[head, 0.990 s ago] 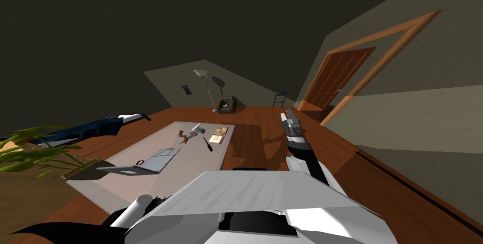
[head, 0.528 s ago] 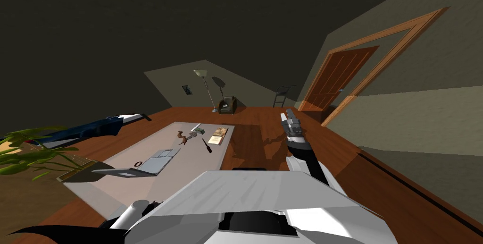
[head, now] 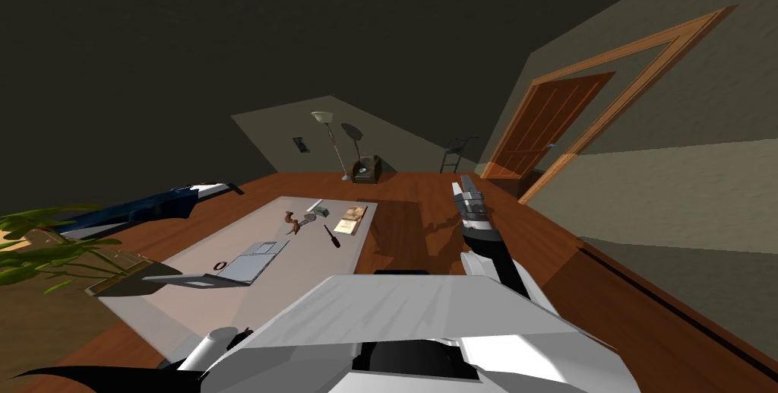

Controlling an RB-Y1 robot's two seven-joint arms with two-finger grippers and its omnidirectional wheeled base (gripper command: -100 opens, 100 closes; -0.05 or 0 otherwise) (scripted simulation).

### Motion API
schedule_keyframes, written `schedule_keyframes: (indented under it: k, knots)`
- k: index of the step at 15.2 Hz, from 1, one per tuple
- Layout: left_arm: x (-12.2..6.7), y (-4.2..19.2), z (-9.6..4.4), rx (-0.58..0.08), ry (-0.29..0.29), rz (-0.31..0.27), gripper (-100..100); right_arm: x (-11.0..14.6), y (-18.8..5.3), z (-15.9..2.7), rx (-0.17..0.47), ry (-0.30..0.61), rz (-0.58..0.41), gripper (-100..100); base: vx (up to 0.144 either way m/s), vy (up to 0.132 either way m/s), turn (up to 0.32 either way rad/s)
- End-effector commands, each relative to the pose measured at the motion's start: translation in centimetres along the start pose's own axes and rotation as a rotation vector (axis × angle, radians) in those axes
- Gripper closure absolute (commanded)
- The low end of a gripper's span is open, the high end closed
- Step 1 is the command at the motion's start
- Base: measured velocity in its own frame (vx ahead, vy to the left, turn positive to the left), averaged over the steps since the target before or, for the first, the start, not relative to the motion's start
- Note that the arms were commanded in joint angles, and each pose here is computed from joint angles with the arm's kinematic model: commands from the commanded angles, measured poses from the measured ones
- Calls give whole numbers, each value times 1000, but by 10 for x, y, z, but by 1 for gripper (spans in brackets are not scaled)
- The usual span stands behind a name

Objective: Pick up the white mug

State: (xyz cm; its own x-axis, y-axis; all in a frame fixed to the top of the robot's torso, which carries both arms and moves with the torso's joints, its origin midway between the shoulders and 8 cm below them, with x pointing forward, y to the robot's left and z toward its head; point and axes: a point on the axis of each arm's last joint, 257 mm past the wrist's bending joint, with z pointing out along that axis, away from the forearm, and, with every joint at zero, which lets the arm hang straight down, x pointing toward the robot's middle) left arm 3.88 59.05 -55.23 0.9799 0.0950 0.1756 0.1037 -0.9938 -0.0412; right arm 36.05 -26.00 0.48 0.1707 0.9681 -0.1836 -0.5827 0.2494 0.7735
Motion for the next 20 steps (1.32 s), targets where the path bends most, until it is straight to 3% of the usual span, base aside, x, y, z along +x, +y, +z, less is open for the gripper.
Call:
schedule_keyframes:
  k: [1, 10, 20]
  knots:
    - [0, 0, 0, 0, 0, 0, 100, 0, 0, 0, 0, 0, 0, 0, 0, 0, 0]
    - [19, 0, -10, 15, -2, -5, 100, 0, 0, 0, 0, 0, 0, 0, -39, 11, -8]
    - [40, 18, -16, 0, 1, -8, 100, 0, 0, 0, 0, 0, 0, 0, -37, 11, -7]
